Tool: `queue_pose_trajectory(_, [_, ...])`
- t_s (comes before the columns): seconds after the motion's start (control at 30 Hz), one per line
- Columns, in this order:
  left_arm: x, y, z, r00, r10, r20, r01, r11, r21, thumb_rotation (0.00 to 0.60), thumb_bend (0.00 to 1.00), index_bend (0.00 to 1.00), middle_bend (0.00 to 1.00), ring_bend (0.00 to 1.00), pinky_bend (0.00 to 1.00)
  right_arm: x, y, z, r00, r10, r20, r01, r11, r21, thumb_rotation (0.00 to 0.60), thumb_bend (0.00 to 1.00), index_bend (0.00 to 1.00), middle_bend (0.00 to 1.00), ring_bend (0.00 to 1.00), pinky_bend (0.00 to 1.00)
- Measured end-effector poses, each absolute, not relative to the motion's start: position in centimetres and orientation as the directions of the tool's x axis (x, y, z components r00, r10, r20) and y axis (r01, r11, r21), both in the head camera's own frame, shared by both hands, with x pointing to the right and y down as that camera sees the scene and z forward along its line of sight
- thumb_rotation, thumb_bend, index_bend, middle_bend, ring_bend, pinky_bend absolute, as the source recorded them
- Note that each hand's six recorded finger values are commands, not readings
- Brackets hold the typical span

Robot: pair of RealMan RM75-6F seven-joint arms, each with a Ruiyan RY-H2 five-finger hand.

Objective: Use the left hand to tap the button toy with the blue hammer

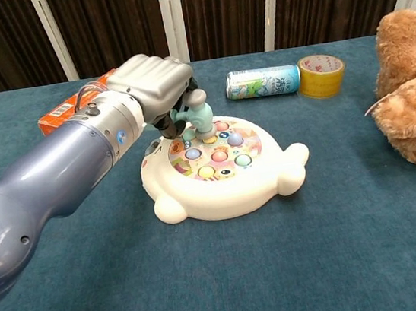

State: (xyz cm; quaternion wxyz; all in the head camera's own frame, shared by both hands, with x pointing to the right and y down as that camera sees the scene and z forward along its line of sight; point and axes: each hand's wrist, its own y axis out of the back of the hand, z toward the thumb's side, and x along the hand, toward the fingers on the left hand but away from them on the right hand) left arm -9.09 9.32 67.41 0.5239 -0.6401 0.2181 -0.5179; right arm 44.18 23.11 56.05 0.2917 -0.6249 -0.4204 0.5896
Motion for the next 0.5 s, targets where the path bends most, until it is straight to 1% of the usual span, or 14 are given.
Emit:
queue_pose_trajectory(0.27, [-9.4,9.3,67.5,0.356,-0.824,0.440,0.279,-0.355,-0.892,0.600,0.61,0.67,0.47,0.39,0.52,44.2,23.2,56.1,-0.050,0.868,-0.494,0.184,-0.478,-0.859,0.600,0.18,0.00,0.00,0.00,0.00])
queue_pose_trajectory(0.5, [-9.6,9.0,66.6,0.357,-0.835,0.418,0.252,-0.345,-0.904,0.600,0.61,0.67,0.47,0.39,0.52,44.2,23.1,56.1,-0.048,0.869,-0.492,0.177,-0.478,-0.861,0.600,0.18,0.00,0.00,0.00,0.00])
